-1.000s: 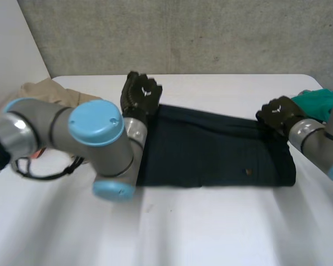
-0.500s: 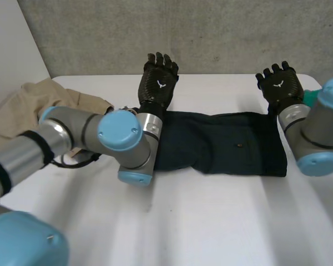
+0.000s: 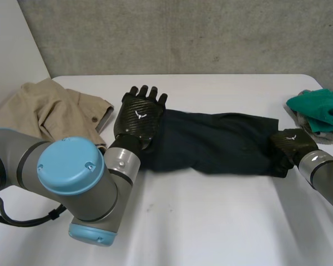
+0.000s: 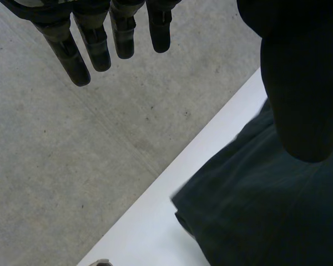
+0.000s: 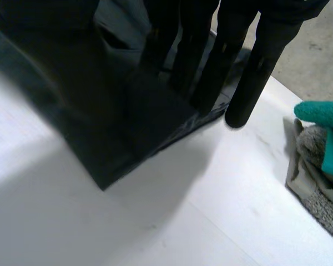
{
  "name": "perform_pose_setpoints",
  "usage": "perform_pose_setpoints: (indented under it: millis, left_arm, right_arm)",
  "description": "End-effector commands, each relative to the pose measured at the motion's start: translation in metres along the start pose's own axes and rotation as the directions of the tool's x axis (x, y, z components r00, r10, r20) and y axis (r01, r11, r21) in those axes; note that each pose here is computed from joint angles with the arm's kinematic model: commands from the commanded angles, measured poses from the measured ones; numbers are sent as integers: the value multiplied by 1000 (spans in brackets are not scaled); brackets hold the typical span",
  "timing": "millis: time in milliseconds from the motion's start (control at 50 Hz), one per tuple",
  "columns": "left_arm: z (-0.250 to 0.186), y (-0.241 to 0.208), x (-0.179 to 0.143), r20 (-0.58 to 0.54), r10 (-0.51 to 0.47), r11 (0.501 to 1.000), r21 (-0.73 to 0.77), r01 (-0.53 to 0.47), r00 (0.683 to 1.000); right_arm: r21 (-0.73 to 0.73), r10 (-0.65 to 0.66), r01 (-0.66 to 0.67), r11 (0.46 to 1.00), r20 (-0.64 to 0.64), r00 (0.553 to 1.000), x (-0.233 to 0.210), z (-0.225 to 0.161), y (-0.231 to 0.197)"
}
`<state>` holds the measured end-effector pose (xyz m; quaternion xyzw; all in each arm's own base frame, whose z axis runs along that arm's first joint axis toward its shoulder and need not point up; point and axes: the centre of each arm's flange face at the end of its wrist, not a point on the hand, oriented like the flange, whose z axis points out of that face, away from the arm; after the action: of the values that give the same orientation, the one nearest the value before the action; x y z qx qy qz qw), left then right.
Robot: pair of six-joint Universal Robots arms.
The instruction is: Fold the laundry.
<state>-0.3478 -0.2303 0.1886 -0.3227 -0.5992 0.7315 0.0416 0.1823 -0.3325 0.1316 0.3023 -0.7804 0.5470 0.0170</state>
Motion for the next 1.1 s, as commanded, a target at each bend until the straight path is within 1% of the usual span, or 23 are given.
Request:
perform_pose_setpoints:
  millis: [20,80,100,160,180,240,260,320,340,400,420,480,540,620,700,720,760,780,840,860,880,1000,1100]
  left_arm:
    - [-2,-8,-4,11,1,1000,15,-1,1000]
    - [-7,-17,-10,19,-2,999,35,2,1000]
    - [-7,-20,-11,22,-5,999,42,4,1000]
    - [-11,-27,-16,31,-9,998,56,8,999]
    - [-12,-28,-16,32,-10,998,58,8,999]
    - [-17,-30,-18,34,-12,998,60,10,999]
    - [-17,-31,-19,35,-12,998,61,10,999]
    - [-20,-32,-20,35,-24,998,61,22,999]
    - [-21,-32,-21,37,-26,998,60,23,999]
    - [-22,-31,-22,39,-34,998,56,32,999]
    - [-22,-30,-23,39,-33,998,53,31,999]
    - [-23,-28,-23,40,-32,998,47,30,999]
    - [-22,-28,-24,43,-32,998,46,30,999]
    - [-19,-31,-26,49,-36,998,60,33,998]
    - [-10,-40,-30,68,-43,994,100,36,997]
    - [-7,-43,-31,71,-46,993,110,38,996]
    - [1,-52,-31,75,-52,989,141,41,996]
    - [3,-52,-29,72,-53,989,144,42,996]
    - [16,-52,-20,54,-71,986,155,62,996]
    - [19,-52,-17,47,-79,985,159,71,996]
    - [22,-54,-13,37,-89,983,162,82,995]
    - [42,-37,21,-97,-141,985,82,149,985]
    - [54,-5,45,-181,-159,986,-83,146,971]
  right_arm:
    - [-36,-113,110,993,-125,986,28,5,6]
    - [-41,-246,243,969,-217,944,45,-5,-8]
    - [-58,-318,313,948,-246,916,50,-9,-14]
    - [-63,-398,396,916,-261,879,51,-10,-20]
    - [-61,-451,452,890,-275,849,53,-8,-24]
    - [-6,-504,526,851,-294,812,43,-7,-39]
    - [84,-537,579,811,-287,793,19,-7,-56]
    - [273,-582,631,726,-245,776,-31,-13,-79]
    - [387,-605,631,673,-204,770,-61,-21,-87]
    - [541,-655,597,592,-110,748,-108,-36,-88]
    - [603,-694,571,557,-40,719,-133,-44,-78]
    - [667,-730,516,537,61,681,-164,-54,-63]
    - [671,-737,497,550,111,666,-174,-53,-51]
    - [669,-712,475,572,118,692,-170,-55,-57]
    - [660,-567,349,665,142,811,-141,-61,-88]
    - [644,-440,236,727,174,881,-118,-63,-103]
    - [628,-299,101,772,219,929,-97,-64,-115]
    - [597,-158,-39,801,273,949,-80,-62,-121]
    - [545,20,-224,808,354,935,-63,-58,-127]
    - [505,108,-308,807,386,916,-54,-55,-128]
    - [489,131,-324,810,388,912,-50,-53,-127]
    - [291,193,-303,908,351,916,-32,-23,-100]
    - [140,199,-266,954,368,908,-38,3,-84]
